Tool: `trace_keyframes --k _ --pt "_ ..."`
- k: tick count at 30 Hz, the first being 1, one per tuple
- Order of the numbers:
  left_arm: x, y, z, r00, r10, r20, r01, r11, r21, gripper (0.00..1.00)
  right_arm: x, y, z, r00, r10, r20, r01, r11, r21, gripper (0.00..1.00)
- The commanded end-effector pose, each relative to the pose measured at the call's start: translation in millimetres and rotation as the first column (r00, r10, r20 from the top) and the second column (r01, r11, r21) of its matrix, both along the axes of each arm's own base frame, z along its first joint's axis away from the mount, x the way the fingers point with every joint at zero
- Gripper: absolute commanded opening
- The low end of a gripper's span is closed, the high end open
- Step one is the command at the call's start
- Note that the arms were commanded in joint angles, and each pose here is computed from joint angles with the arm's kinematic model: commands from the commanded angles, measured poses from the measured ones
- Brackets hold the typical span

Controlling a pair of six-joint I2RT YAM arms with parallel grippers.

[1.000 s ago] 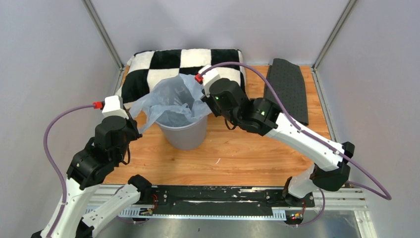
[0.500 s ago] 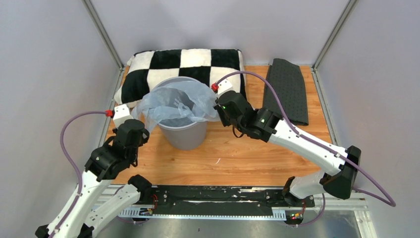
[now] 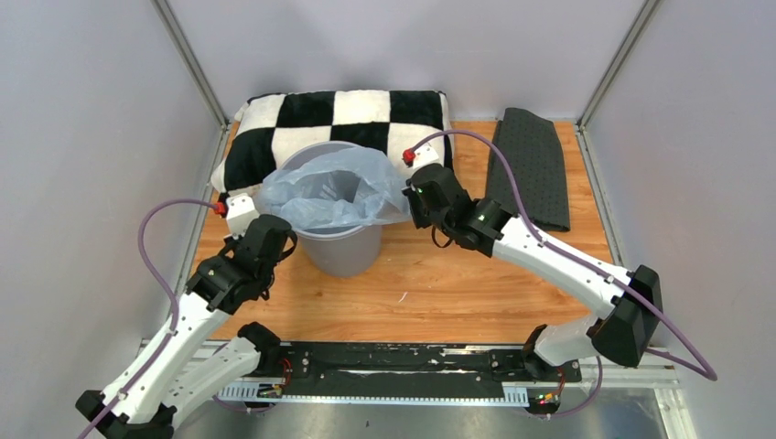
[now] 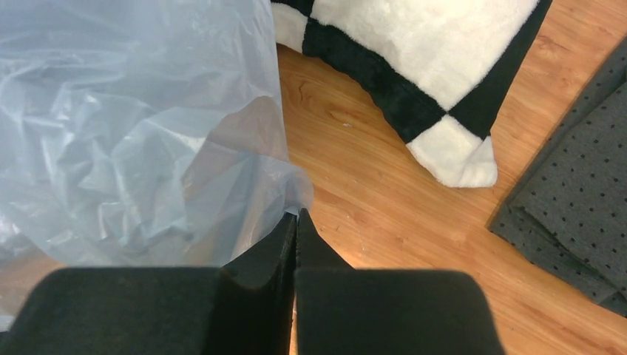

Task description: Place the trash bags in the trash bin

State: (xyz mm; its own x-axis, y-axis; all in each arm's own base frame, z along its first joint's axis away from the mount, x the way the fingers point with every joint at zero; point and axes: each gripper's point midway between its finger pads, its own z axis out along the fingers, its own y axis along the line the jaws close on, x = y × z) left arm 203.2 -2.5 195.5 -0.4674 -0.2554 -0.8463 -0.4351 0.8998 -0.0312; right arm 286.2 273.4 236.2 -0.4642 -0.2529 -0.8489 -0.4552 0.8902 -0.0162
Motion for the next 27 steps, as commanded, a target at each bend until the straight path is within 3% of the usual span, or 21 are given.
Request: trace_keyframes --k 1,16,21,27 --pt "14 -2 -2 0.997 0.059 0.046 -0.057 0.998 -0.03 0.0 11 5 -4 1.0 -0.007 -0.011 0.008 0.999 0.037 0.0" --pt "35 4 -38 0.992 0.119 0.033 -0.11 0.972 -0.21 0.0 30 13 -9 1.0 -0.002 -0.031 0.004 0.997 0.078 0.0" --pt "43 2 -60 0.993 0.115 0.001 -0.108 0.938 -0.329 0.0 36 12 -15 0.999 -0.01 -0.045 0.014 0.997 0.078 0.0" --pt "51 3 -73 0.993 0.112 -0.029 -0.115 0.924 -0.364 0.0 38 13 -21 0.998 -0.008 -0.057 0.012 0.997 0.074 0.0"
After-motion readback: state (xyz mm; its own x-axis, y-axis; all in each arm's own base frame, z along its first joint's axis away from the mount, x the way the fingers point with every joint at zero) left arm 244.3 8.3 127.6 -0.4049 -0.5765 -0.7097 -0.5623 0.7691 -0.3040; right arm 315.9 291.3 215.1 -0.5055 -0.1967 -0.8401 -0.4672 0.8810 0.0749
